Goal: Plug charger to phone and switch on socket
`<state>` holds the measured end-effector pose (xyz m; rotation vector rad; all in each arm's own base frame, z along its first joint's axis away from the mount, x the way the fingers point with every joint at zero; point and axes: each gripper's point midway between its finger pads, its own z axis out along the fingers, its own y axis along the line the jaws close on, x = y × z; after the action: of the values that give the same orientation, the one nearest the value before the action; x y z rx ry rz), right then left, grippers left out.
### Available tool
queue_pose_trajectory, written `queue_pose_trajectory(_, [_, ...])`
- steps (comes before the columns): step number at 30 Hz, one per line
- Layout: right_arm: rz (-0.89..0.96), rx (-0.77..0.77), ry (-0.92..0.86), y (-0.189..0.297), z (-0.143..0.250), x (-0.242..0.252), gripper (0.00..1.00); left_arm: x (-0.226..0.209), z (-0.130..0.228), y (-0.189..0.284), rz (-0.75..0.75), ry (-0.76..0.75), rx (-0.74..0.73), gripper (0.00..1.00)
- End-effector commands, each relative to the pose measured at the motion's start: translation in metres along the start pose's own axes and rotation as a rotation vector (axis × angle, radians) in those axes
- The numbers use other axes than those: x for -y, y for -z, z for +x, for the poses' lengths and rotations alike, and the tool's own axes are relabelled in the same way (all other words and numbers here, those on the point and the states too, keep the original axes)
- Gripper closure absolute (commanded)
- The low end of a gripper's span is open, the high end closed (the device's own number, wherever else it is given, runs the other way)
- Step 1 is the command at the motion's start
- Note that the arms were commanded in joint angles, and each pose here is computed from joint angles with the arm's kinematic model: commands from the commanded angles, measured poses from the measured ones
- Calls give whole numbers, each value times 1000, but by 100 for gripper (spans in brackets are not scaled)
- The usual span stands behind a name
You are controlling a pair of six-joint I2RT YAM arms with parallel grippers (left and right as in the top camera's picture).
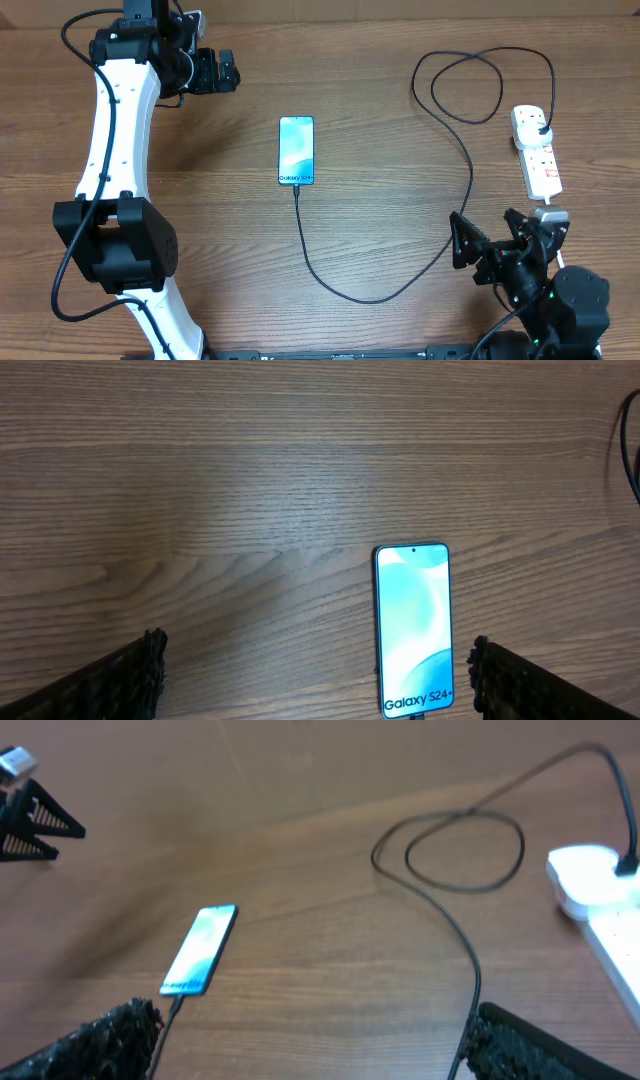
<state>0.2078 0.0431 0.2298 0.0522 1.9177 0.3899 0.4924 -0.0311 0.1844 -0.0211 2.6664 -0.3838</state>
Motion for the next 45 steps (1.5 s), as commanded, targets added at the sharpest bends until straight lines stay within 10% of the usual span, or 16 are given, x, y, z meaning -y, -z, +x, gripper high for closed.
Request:
queue_pose_trajectory(1, [-32,135,120,-2,-9,-3,0,0,1,-3,-1,5,-7,0])
queue_pose_trajectory(23, [-69,462,305,-35,7,8,0,0,1,-3,-1,4,-7,0])
queue_pose_trajectory(45, [-1,325,262,-49,37,27,0,0,1,-3,-1,5,-7,0])
